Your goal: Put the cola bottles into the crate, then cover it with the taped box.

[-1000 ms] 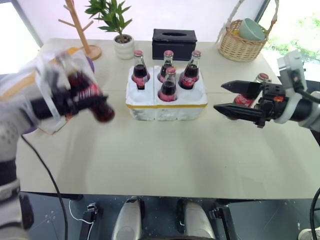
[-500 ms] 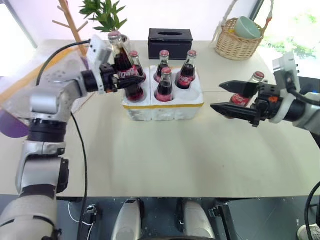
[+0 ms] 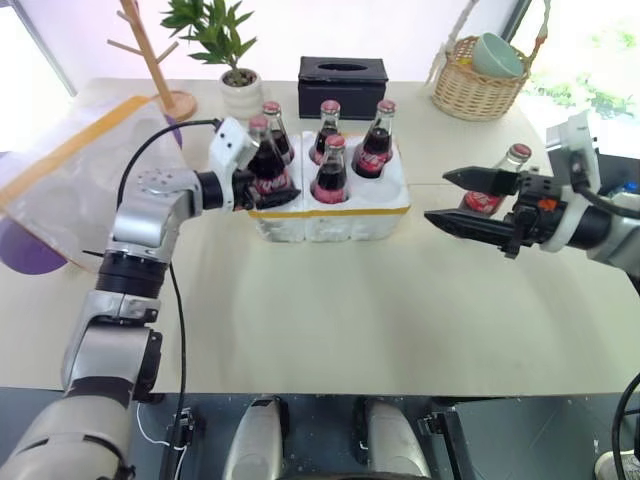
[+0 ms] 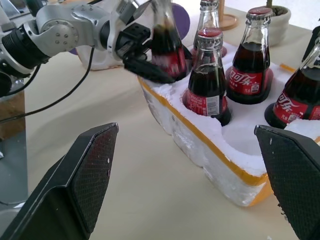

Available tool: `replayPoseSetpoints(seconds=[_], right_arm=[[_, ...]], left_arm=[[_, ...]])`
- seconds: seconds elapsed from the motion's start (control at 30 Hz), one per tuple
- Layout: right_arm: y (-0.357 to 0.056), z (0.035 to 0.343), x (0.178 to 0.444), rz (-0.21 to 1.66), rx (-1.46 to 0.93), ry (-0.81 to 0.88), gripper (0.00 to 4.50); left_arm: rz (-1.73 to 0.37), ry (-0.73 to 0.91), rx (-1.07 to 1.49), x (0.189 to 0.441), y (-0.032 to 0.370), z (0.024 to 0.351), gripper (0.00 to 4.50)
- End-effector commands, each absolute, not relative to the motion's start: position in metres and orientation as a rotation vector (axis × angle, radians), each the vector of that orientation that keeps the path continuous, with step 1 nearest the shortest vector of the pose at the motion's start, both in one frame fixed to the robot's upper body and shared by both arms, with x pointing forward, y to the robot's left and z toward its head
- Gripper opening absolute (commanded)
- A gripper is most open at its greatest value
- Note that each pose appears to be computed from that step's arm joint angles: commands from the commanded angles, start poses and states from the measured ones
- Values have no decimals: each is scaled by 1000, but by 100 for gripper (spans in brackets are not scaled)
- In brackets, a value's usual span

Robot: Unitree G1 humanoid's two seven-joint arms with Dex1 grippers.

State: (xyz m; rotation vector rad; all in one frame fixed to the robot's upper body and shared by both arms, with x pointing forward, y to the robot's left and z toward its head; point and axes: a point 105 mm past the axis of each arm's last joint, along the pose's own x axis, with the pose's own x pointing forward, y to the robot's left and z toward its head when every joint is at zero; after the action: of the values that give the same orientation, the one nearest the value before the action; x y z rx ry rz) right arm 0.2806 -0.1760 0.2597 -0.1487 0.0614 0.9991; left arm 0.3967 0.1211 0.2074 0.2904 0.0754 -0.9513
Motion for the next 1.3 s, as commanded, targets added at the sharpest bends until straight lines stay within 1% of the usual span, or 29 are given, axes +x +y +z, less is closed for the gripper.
replayPoseSetpoints(seconds=[0.03, 0.1, 0.2, 0.3, 0.37, 0.43, 0.5, 0.57, 0.67, 0.73, 0.83, 1.03, 1.3], right_arm=[[-176, 263, 279, 983, -194, 27, 450], [-180, 260, 283, 952, -205, 34, 450], [-194, 255, 281, 888, -199, 52, 450], [-212, 251, 267, 852, -169, 78, 450], [-225, 244, 259, 820, -155, 103, 450], [-236, 238, 255, 772, -121, 120, 450], [-249, 231, 259, 684, -89, 129, 450], [-260, 223, 265, 593, -87, 132, 450], [-272, 210, 275, 461, -66, 115, 450], [-277, 205, 284, 381, -25, 89, 450], [-281, 195, 296, 294, -13, 62, 450], [-275, 185, 315, 282, -11, 45, 450], [-272, 185, 349, 275, 39, 8, 450]], left_arm=[[-957, 35, 316, 390, 122, 217, 447], [-963, 23, 304, 385, 125, 221, 447], [-976, -41, 212, 370, 140, 251, 447], [-1051, -60, 140, 337, 159, 282, 447], [-1093, -66, 149, 315, 169, 295, 447], [-1102, -66, 163, 301, 174, 304, 447], [-1130, -48, 155, 289, 172, 307, 447], [-1199, -11, 133, 274, 164, 303, 447], [-1316, 69, 148, 252, 146, 281, 447], [-1328, 99, 158, 249, 138, 269, 447], [-1301, 93, 138, 255, 129, 260, 447], [-1288, 68, 126, 259, 120, 255, 447], [-1290, 37, 108, 262, 113, 256, 447]])
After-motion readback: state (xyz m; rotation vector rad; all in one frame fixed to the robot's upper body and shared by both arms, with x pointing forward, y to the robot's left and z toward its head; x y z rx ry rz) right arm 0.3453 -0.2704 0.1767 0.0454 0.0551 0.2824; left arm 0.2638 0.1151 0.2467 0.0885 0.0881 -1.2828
